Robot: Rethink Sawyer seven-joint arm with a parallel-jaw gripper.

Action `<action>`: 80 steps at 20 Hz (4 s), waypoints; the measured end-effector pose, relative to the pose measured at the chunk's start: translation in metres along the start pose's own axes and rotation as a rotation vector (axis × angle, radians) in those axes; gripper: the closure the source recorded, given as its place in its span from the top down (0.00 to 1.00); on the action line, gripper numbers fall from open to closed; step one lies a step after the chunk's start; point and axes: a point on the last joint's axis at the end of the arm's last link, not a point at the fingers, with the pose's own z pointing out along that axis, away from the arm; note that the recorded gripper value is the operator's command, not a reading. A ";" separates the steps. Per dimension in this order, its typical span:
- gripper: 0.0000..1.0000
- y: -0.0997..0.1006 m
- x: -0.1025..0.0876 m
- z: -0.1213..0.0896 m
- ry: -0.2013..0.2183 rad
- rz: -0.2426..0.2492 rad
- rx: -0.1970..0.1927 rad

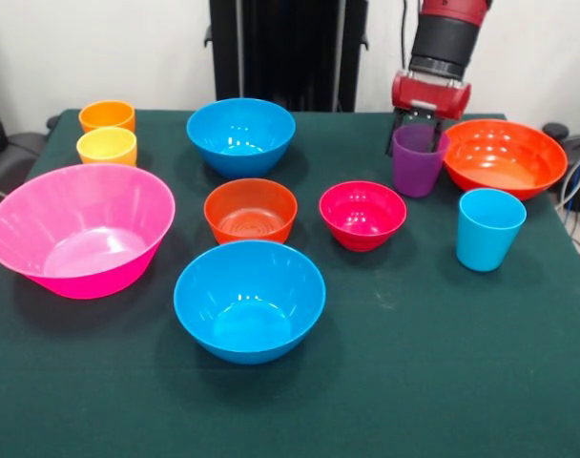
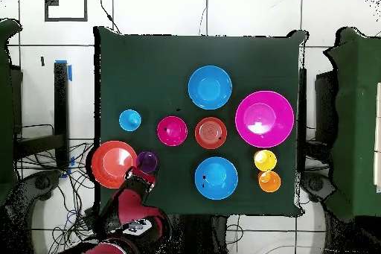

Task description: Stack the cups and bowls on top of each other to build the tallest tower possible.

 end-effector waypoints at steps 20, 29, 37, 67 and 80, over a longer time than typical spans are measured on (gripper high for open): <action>0.00 -0.004 -0.020 -0.006 -0.016 -0.015 -0.005; 0.00 -0.020 -0.073 -0.063 0.020 0.012 0.061; 0.00 -0.053 -0.119 -0.094 0.023 -0.033 0.083; 0.00 -0.113 -0.118 0.027 0.293 -0.258 -0.205; 0.00 -0.095 -0.202 -0.001 0.229 -0.248 -0.205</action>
